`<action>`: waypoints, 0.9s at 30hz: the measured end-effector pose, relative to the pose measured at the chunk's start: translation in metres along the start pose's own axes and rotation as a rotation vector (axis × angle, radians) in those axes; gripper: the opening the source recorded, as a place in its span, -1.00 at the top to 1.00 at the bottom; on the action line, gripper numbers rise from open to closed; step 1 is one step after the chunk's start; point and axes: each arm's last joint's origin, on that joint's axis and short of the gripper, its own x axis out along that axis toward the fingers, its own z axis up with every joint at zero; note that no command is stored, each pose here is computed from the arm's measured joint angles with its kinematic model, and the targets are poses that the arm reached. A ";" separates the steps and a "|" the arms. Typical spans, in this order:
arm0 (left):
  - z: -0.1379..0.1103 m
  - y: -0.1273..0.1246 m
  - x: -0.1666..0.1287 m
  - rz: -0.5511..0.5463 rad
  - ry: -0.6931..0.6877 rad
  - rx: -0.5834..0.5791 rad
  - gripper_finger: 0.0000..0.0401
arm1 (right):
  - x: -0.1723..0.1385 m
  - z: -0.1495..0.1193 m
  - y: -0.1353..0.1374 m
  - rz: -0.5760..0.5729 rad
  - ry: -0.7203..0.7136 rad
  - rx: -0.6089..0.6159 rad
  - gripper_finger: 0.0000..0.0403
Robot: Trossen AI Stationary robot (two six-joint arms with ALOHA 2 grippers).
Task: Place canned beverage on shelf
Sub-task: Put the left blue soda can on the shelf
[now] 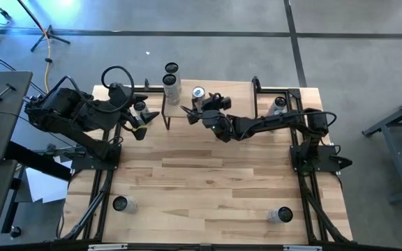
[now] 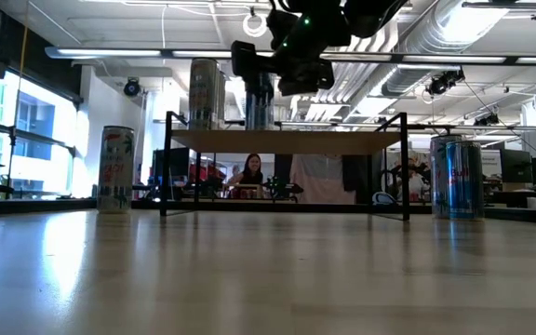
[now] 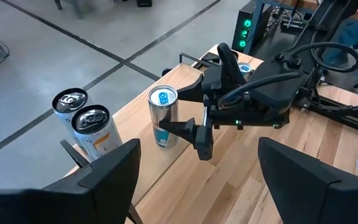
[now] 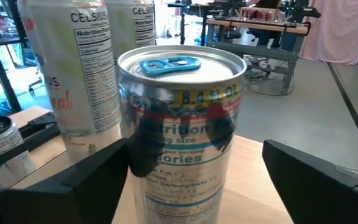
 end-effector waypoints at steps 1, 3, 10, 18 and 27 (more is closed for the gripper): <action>0.000 0.000 0.000 0.000 0.000 0.000 -0.48 | 0.001 0.000 -0.001 -0.002 0.000 0.003 -0.67; 0.000 0.000 0.000 0.000 0.000 -0.001 -0.48 | 0.004 0.000 -0.003 -0.004 0.004 0.023 -0.61; 0.000 0.000 0.000 -0.007 0.006 -0.017 -0.48 | 0.011 0.001 -0.007 0.010 0.016 0.047 -0.55; -0.001 -0.001 0.000 -0.021 0.017 -0.016 -0.48 | 0.011 0.001 -0.006 0.067 0.031 0.010 -0.32; -0.001 -0.001 0.000 -0.021 0.017 -0.016 -0.48 | 0.009 0.008 -0.008 0.250 0.071 -0.187 -0.03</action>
